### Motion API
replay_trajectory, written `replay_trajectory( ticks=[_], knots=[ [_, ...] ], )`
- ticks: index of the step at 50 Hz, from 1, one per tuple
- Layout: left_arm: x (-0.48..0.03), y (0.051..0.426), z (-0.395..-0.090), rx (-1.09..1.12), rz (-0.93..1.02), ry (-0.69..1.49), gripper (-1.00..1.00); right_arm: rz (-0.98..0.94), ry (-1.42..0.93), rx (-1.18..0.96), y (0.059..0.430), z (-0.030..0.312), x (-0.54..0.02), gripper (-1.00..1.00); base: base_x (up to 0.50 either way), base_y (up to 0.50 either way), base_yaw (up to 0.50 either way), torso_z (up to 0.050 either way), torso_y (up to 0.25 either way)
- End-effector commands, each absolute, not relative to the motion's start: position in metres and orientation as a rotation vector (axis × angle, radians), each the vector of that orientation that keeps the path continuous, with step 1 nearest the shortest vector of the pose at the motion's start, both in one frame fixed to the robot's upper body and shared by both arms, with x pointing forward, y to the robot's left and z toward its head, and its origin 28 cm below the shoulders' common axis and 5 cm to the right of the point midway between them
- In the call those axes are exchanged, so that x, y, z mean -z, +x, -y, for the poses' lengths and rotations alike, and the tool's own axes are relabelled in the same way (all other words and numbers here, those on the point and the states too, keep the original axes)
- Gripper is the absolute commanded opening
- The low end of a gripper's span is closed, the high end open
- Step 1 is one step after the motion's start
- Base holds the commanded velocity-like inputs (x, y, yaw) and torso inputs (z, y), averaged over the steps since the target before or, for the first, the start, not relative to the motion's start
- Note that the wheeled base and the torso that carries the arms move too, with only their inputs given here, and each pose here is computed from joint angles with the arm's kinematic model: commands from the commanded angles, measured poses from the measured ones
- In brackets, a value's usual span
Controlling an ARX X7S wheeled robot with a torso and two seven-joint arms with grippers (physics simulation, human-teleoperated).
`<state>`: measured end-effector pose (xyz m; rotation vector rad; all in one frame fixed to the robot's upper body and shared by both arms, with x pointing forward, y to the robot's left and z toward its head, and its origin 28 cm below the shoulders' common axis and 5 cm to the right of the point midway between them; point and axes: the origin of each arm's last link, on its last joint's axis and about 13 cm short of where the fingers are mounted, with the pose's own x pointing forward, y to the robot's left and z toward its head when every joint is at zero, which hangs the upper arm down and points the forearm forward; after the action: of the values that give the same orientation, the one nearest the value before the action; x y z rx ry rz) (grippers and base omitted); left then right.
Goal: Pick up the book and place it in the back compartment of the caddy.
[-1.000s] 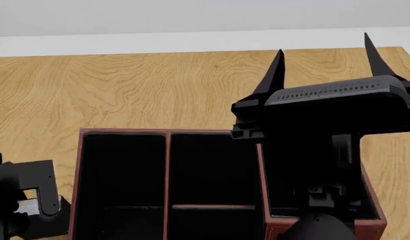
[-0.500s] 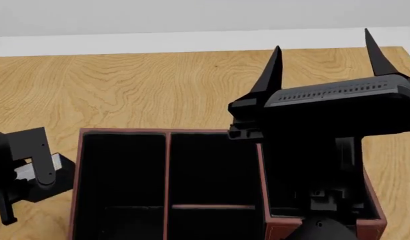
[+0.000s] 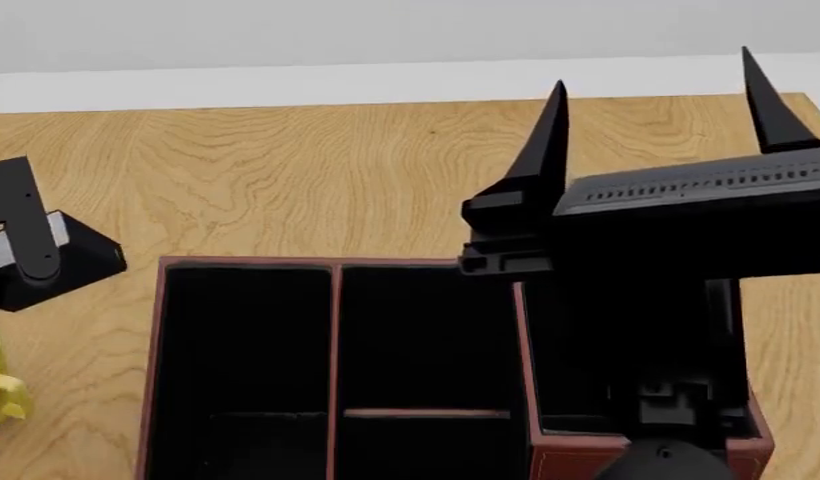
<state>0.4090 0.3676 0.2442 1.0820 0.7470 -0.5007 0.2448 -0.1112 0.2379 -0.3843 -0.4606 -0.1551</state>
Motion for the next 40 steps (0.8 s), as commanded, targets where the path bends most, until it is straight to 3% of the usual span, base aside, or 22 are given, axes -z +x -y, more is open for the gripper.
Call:
replay_trajectory(
  ticks=[1, 11, 20, 28, 40],
  knots=[
    [-0.285, 0.408, -0.373, 0.377, -0.647, 1.097, -1.00, 0.472, -0.365, 0.134, 0.244, 0.115, -0.239, 1.00, 0.00, 0.00, 0.00, 0.000, 0.000],
    [-0.317, 0.409, -0.362, 0.349, -0.578, 1.109, -1.00, 0.487, -0.345, 0.113, 0.242, 0.122, -0.240, 1.00, 0.00, 0.00, 0.00, 0.000, 0.001],
    [-0.344, 0.388, -0.341, 0.328, -0.544, 1.076, -1.00, 0.499, -0.323, 0.089, 0.245, 0.127, -0.235, 1.00, 0.00, 0.00, 0.00, 0.000, 0.001],
    [-0.376, 0.373, -0.310, 0.390, -0.539, 1.028, -1.00, 0.507, -0.308, 0.073, 0.244, 0.130, -0.232, 1.00, 0.00, 0.00, 0.00, 0.000, 0.001],
    [-0.405, 0.361, -0.264, 0.526, -0.524, 1.147, -1.00, 0.509, -0.294, 0.067, 0.240, 0.131, -0.232, 1.00, 0.00, 0.00, 0.00, 0.000, 0.001]
  ],
)
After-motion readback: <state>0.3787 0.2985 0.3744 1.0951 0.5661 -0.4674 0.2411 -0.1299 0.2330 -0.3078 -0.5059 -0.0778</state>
